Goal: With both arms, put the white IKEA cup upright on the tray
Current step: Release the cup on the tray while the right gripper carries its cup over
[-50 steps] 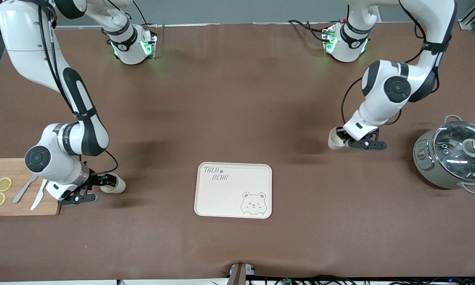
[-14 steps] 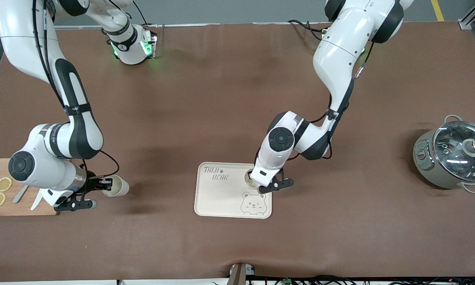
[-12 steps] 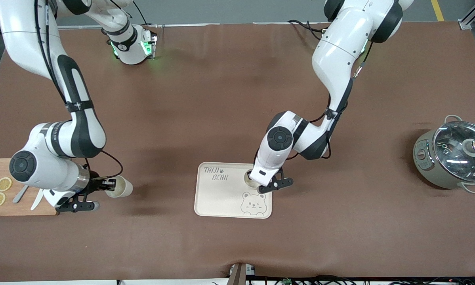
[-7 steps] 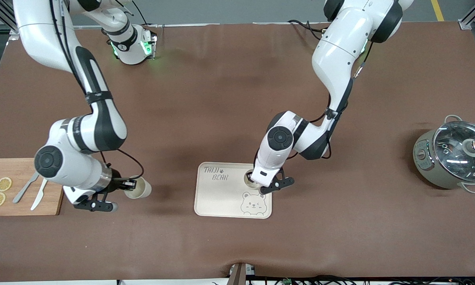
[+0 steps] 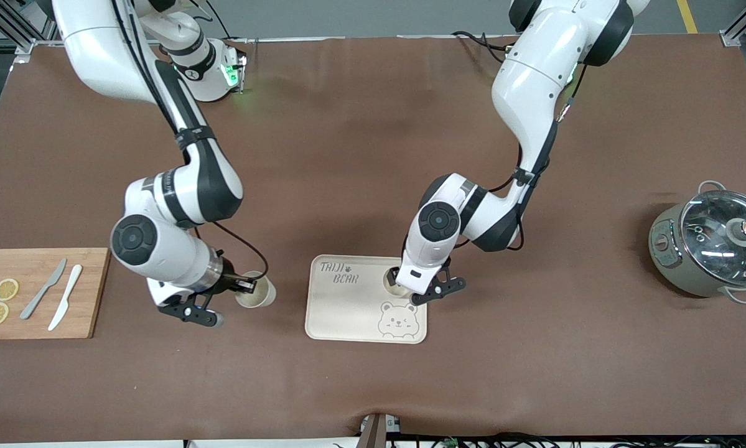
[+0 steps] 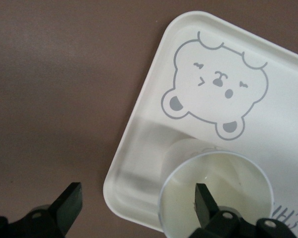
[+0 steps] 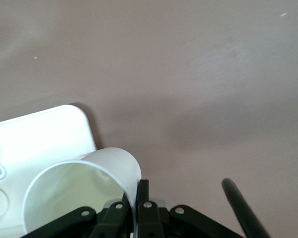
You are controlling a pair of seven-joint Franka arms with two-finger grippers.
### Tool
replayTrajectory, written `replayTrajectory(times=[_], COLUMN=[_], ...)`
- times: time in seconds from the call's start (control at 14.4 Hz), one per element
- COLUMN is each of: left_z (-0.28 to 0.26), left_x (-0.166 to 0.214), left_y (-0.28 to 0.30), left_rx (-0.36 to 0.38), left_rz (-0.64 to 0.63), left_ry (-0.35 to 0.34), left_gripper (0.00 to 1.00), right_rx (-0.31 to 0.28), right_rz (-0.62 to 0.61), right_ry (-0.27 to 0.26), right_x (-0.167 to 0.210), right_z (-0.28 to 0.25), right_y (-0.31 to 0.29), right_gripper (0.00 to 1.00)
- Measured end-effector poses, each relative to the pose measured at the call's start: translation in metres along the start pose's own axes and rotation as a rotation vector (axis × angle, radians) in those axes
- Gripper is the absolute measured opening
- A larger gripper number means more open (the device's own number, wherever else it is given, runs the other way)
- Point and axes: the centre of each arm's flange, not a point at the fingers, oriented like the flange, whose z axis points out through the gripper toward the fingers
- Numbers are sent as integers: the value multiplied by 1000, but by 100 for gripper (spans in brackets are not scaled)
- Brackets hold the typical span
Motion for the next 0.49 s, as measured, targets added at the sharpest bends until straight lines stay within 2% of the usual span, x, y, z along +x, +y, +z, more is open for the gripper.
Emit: replayTrajectory(times=[0.21, 0.49], left_z=[-41, -112], left_x=[0, 13], left_y=[-4, -29], left_rx=[39, 43], left_rz=[-5, 17], left_ry=[-36, -106], left_gripper=[100, 100], right_rx=[29, 57], right_rz=[56, 101], right_ry=[16, 47], right_x=[-10, -33], right_z=[23, 64], right_y=[-24, -63], right_gripper=[4, 4])
